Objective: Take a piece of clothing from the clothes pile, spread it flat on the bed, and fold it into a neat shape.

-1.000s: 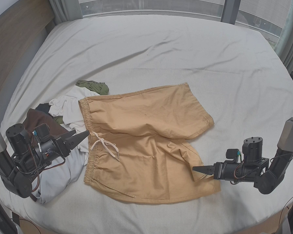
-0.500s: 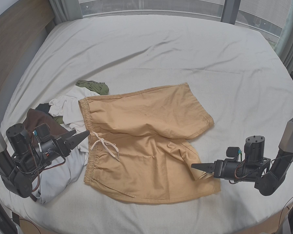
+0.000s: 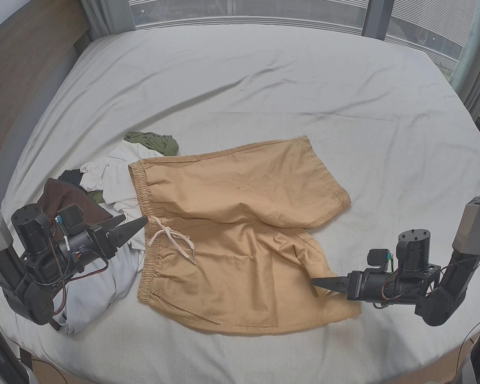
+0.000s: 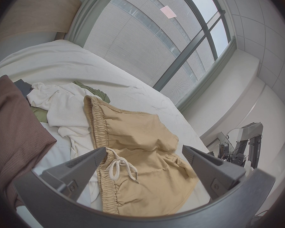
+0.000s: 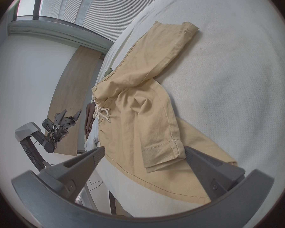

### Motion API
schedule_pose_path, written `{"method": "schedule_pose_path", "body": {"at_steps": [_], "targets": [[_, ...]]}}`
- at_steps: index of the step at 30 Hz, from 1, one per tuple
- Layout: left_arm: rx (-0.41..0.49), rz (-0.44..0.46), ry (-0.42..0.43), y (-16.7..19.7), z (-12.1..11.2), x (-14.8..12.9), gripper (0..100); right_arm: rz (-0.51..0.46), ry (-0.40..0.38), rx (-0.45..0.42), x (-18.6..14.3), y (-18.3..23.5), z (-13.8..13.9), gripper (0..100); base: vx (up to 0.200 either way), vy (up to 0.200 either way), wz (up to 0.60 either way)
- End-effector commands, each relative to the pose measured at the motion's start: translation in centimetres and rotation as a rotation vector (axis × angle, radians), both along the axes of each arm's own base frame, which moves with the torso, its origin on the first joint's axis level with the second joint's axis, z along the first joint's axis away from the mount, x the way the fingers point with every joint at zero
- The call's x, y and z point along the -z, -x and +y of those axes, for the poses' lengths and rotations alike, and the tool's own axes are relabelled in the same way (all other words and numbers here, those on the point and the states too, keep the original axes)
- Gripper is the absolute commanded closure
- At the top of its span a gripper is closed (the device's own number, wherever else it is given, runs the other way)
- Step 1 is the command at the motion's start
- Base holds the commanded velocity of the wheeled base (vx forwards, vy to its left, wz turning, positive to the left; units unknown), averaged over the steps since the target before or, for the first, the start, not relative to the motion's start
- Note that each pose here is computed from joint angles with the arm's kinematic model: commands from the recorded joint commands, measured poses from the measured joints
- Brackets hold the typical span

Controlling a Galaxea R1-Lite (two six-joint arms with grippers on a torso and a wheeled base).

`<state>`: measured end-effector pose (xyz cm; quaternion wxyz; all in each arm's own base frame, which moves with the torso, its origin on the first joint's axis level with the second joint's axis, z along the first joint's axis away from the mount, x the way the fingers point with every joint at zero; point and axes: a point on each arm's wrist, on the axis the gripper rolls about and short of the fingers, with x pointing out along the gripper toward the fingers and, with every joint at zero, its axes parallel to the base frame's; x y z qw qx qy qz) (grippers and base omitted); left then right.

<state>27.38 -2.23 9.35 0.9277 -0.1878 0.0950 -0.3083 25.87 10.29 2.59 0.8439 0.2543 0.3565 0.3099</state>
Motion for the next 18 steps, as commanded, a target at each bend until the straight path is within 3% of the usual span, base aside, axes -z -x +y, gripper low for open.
{"method": "schedule_pose_path", "body": {"at_steps": [1, 18], "targets": [[0.000, 0.001, 0.000, 0.0, 0.0, 0.0, 0, -0.013, -0.007, -0.003, -0.3, -0.1, 0.1, 0, 0.000, 0.000, 0.00], [0.000, -0.005, 0.001, -0.2, 0.0, -0.1, 0, -0.061, -0.034, 0.023, -1.7, -0.7, -0.2, 0, 0.000, 0.000, 0.00]]}}
